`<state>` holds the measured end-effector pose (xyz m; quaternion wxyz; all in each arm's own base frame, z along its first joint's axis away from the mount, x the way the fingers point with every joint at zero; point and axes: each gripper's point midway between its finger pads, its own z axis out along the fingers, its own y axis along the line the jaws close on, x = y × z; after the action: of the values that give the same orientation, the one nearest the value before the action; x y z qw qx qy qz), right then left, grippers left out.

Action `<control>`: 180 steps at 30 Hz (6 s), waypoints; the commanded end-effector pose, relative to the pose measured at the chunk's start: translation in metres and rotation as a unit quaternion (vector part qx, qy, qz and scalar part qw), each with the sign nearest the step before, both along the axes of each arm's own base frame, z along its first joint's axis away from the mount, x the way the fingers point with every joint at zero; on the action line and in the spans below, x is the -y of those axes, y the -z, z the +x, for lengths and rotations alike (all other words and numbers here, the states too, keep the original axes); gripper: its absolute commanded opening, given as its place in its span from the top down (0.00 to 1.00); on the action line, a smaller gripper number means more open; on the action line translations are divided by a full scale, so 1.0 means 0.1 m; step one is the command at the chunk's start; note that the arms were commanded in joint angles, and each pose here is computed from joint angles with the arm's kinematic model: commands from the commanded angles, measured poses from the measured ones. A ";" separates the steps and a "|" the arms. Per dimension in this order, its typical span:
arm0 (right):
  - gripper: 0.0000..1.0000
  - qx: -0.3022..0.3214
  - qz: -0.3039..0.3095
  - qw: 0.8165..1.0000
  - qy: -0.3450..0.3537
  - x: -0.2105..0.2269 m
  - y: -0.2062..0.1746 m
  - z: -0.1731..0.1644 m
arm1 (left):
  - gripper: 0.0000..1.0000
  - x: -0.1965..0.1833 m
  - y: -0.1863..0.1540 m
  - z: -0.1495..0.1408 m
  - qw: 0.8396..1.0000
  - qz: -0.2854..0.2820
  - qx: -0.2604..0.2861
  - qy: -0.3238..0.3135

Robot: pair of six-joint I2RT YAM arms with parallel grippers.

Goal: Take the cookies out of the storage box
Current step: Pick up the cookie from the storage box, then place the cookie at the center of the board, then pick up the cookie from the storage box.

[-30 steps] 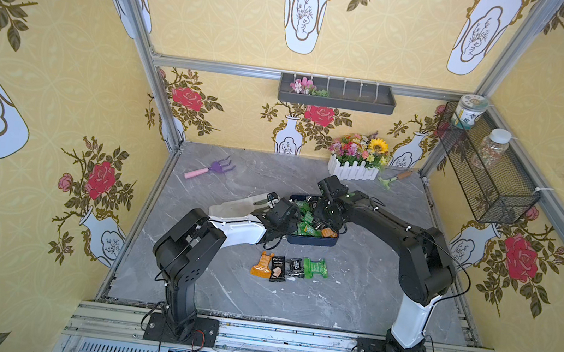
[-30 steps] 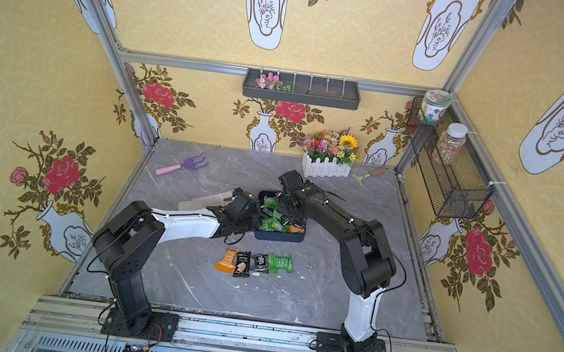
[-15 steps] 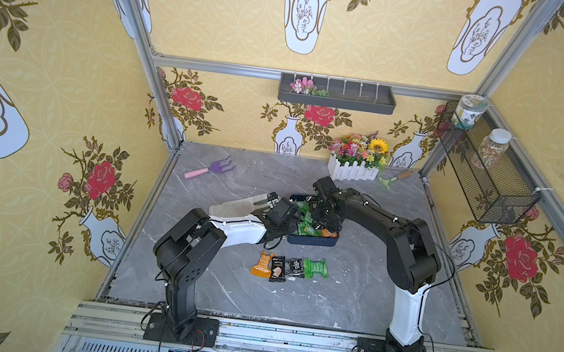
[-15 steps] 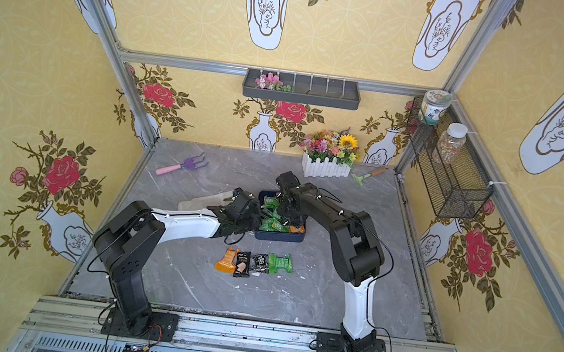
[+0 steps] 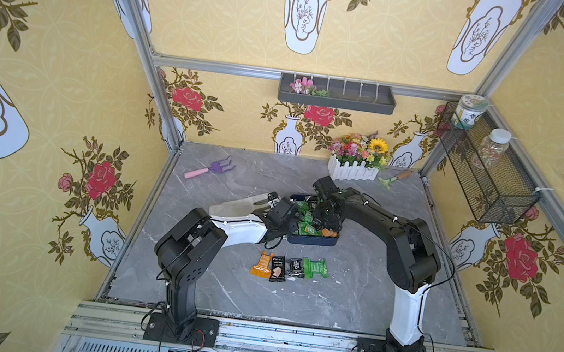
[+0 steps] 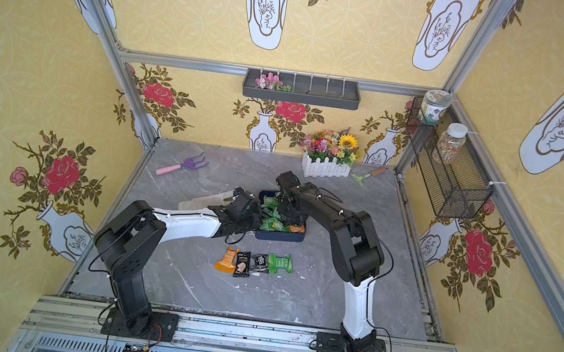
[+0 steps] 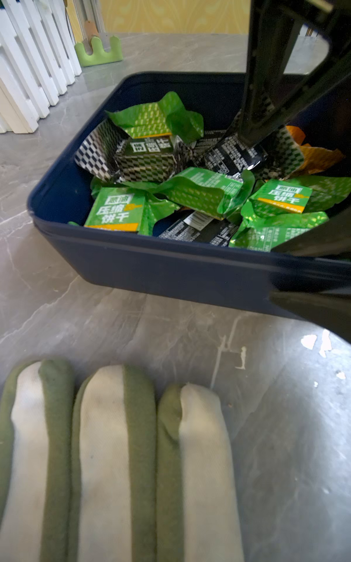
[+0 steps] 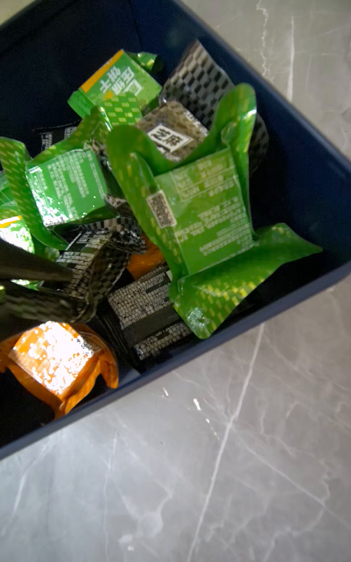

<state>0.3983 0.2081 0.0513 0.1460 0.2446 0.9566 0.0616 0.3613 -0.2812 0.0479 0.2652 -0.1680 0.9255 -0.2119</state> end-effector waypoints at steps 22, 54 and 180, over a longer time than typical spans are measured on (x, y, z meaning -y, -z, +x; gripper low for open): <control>1.00 0.070 0.021 0.996 -0.045 0.07 -0.81 -0.22 | 0.78 0.03 0.04 0.01 1.000 -0.002 -0.005 0.002; 1.00 0.052 0.177 0.983 0.021 0.73 -0.31 -1.65 | 0.78 0.04 0.02 0.00 1.000 -0.009 -0.004 0.002; 0.38 0.121 0.094 0.975 -0.161 0.72 -0.56 -0.30 | 1.00 0.86 -0.51 0.40 0.987 -0.119 0.018 0.105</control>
<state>0.3595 0.1325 0.1124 0.2265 0.1140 0.9442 0.2101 0.3979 -0.3684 0.0932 0.2233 -0.0977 0.9069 -0.3436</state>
